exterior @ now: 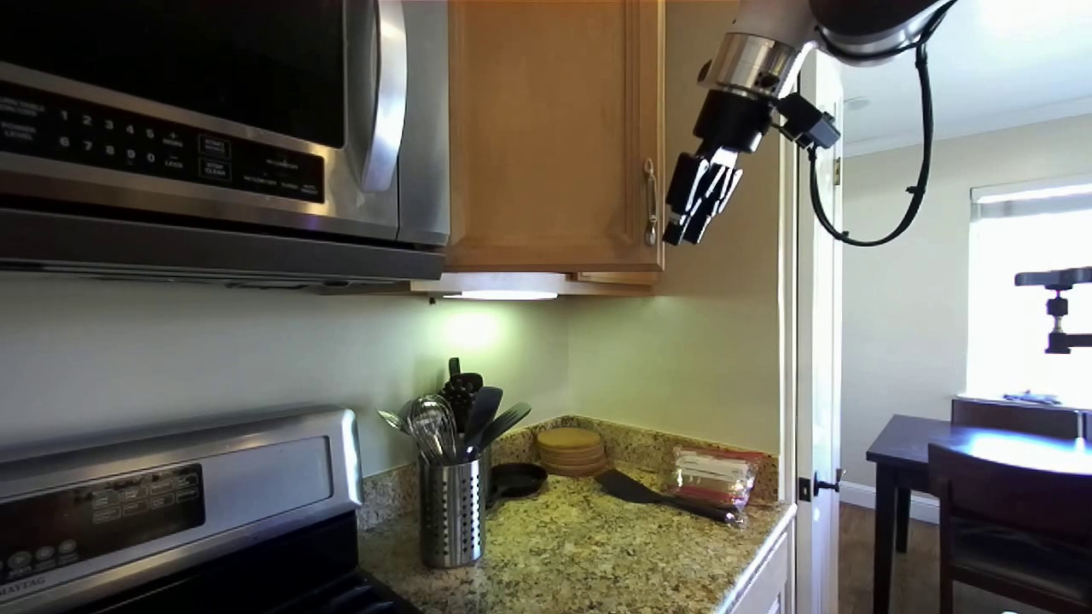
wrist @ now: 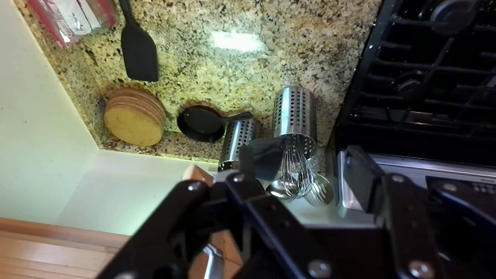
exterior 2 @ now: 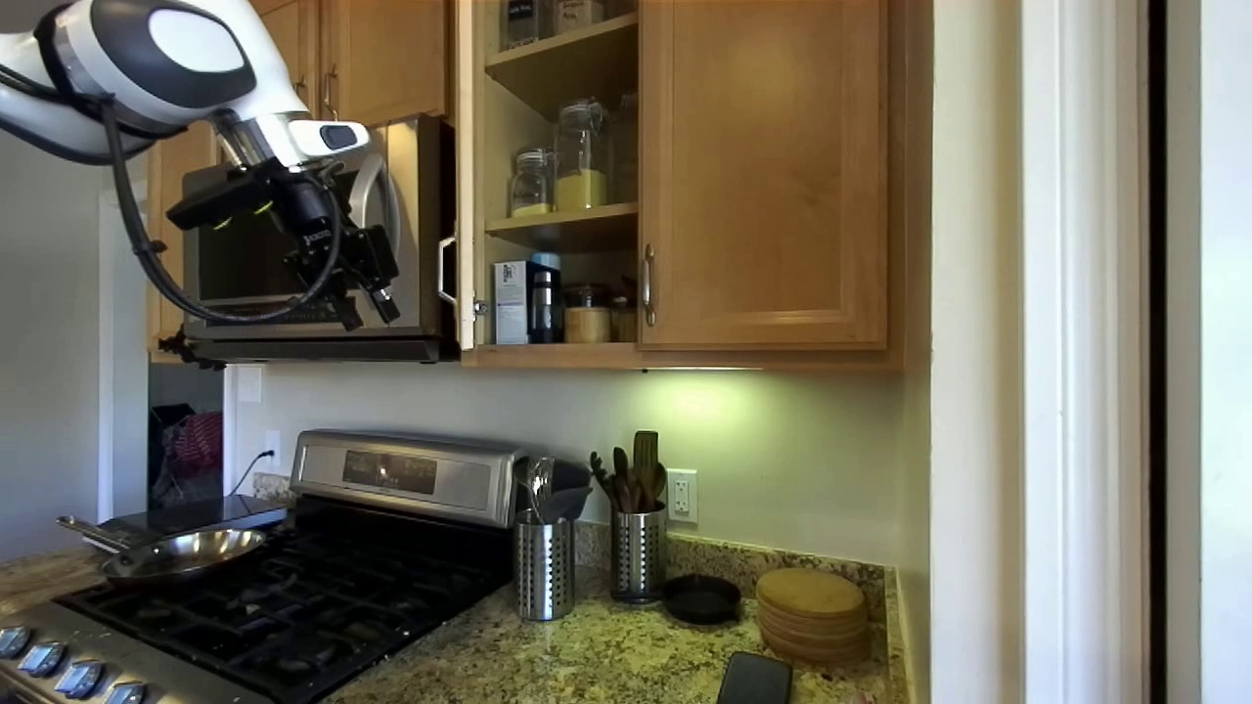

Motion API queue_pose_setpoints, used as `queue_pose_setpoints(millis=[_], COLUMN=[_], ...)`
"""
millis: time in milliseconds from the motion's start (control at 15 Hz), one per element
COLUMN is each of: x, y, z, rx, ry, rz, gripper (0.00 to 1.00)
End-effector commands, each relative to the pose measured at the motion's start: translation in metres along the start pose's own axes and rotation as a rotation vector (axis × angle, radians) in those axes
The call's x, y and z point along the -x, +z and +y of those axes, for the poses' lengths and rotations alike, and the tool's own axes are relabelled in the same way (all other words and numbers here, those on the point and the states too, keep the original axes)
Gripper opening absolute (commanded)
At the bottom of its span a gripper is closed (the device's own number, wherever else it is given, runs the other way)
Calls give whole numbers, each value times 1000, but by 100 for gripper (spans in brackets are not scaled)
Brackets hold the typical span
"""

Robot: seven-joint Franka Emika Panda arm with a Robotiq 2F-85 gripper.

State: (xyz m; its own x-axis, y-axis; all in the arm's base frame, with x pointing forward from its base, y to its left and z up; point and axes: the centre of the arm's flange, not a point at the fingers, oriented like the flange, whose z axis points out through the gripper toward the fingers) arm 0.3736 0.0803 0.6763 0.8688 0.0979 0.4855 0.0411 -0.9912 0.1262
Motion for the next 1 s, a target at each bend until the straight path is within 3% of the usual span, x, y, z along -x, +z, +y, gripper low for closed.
queue_pose_setpoints(millis=[0, 267, 467, 933], x=[-30, -42, -44, -54], y=[13, 14, 4, -4], z=[0, -3, -5, -14], rx=[-11, -15, -7, 109], ry=[49, 180, 289, 474], rz=[6, 65, 135, 309], gripper=[34, 7, 1, 6])
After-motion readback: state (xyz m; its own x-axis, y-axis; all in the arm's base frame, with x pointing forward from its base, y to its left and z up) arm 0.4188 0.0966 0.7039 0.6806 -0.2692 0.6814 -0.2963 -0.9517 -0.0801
